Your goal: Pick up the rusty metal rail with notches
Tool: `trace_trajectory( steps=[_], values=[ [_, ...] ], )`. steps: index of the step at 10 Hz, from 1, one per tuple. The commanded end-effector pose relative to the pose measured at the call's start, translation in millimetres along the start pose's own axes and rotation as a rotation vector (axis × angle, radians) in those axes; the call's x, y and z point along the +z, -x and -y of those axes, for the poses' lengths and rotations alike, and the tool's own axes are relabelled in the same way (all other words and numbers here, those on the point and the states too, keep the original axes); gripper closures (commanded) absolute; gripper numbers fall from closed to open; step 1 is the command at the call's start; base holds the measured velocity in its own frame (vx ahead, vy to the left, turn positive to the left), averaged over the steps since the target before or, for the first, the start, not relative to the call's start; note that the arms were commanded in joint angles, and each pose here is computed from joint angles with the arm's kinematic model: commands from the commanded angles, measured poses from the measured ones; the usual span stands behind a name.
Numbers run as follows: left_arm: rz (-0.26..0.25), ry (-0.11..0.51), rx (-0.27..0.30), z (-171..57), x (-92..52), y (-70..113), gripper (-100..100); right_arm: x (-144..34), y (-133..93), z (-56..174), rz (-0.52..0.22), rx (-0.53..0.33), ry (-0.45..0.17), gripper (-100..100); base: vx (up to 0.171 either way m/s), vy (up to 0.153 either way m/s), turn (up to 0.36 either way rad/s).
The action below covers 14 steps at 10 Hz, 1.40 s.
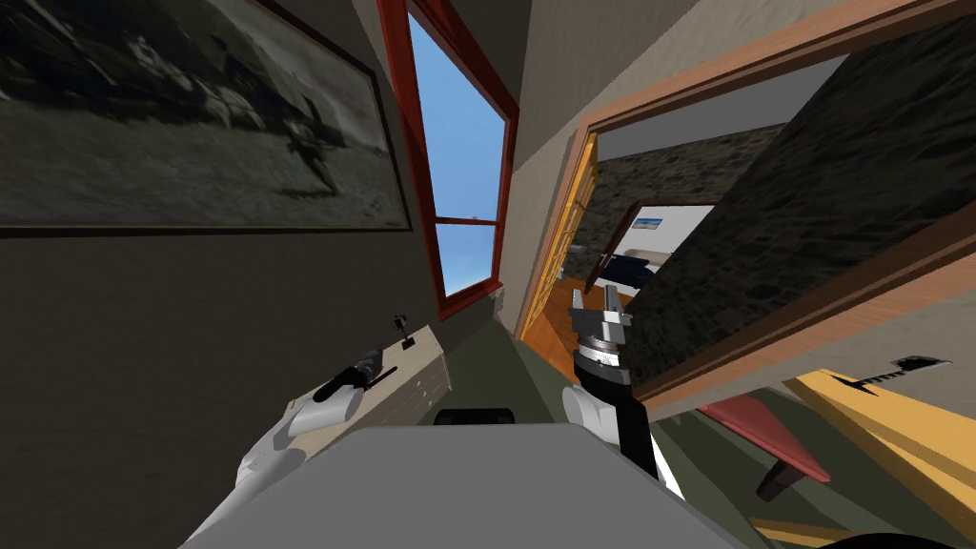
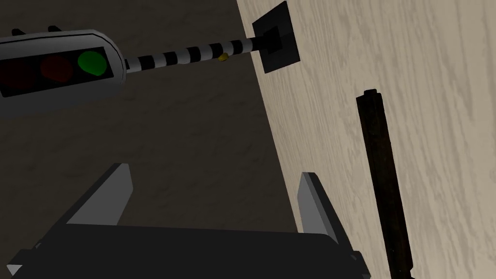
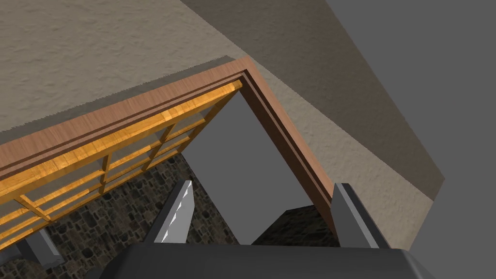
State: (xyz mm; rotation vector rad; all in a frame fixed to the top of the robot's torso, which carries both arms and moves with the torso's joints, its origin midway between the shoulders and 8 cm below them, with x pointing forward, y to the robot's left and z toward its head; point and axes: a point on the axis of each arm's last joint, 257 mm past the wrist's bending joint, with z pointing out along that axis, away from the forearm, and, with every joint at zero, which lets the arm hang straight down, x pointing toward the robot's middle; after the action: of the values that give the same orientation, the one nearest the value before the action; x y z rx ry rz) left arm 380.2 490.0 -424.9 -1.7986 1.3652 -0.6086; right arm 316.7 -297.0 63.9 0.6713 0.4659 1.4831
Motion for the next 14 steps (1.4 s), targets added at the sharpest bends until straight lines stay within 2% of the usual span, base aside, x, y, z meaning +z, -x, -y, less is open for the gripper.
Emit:
trace_trajectory(
  steps=[1,2,3,4,5,6,7,8,9,10,11,12,13,14],
  values=[
    [0.021,0.069,-0.021,-22,0.4,11.6,-100,0.0,0,0,0.0,0.0,0.0,0,0.004,0.008,-0.13],
    [0.052,0.129,-0.059,-44,1.1,30.9,-100,0.0,0,0,0.0,0.0,0.0,0,0.008,0.003,-0.246],
    [0.055,0.157,-0.059,-51,0.0,31.6,-100,0.0,0,0,0.0,0.0,0.0,0,0.007,0.01,-0.132],
    [0.055,0.159,-0.059,-52,-0.1,31.6,-100,0.0,0,0,0.0,0.0,0.0,0,0.004,0.006,0.022],
    [0.091,0.233,-0.1,-77,-2.8,51.1,-100,-0.1,0,0,0.0,0.0,0.0,0,0.009,0.004,-0.22],
    [0.092,0.248,-0.1,-81,-3.8,51.3,-100,0.0,0,0,0.0,0.0,0.0,0,0.009,0.013,-0.151],
    [0.122,0.306,-0.14,-98,-8.1,66.7,-100,0.0,0,0,0.0,0.0,0.0,0,0.013,0.014,-0.238],
    [0.132,0.335,-0.143,-110,-10.5,70.4,-100,0.0,0,0,0.0,0.0,0.0,0,0.013,0.016,-0.125],
    [0.132,0.335,-0.143,-110,-10.5,70.4,-100,-0.1,0,0,0.0,0.0,0.0,0,0.005,0.007,0.013],
    [0.163,0.4,-0.184,-128,-17.7,84.5,-100,-0.1,0,0,0.0,0.0,0.0,0,0.01,0.009,-0.227],
    [0.173,0.419,-0.188,-138,-20.2,88.5,-100,0.0,0,0,0.0,0.0,0.0,0,0.011,0.018,-0.142],
    [0.212,0.484,-0.233,-160,-30.1,104.8,-100,-0.1,0,0,0.0,0.0,0.0,0,0.016,0.023,-0.201],
    [0.215,0.5,-0.234,-164,-32.3,105.3,-100,0.0,0,0,0.0,0.0,0.0,0,0.014,0.025,-0.104],
    [0.255,0.554,-0.28,-184,-43.0,120.9,-100,-0.1,0,0,0.0,0.0,0.0,0,0.014,0.024,-0.188]
  ],
)
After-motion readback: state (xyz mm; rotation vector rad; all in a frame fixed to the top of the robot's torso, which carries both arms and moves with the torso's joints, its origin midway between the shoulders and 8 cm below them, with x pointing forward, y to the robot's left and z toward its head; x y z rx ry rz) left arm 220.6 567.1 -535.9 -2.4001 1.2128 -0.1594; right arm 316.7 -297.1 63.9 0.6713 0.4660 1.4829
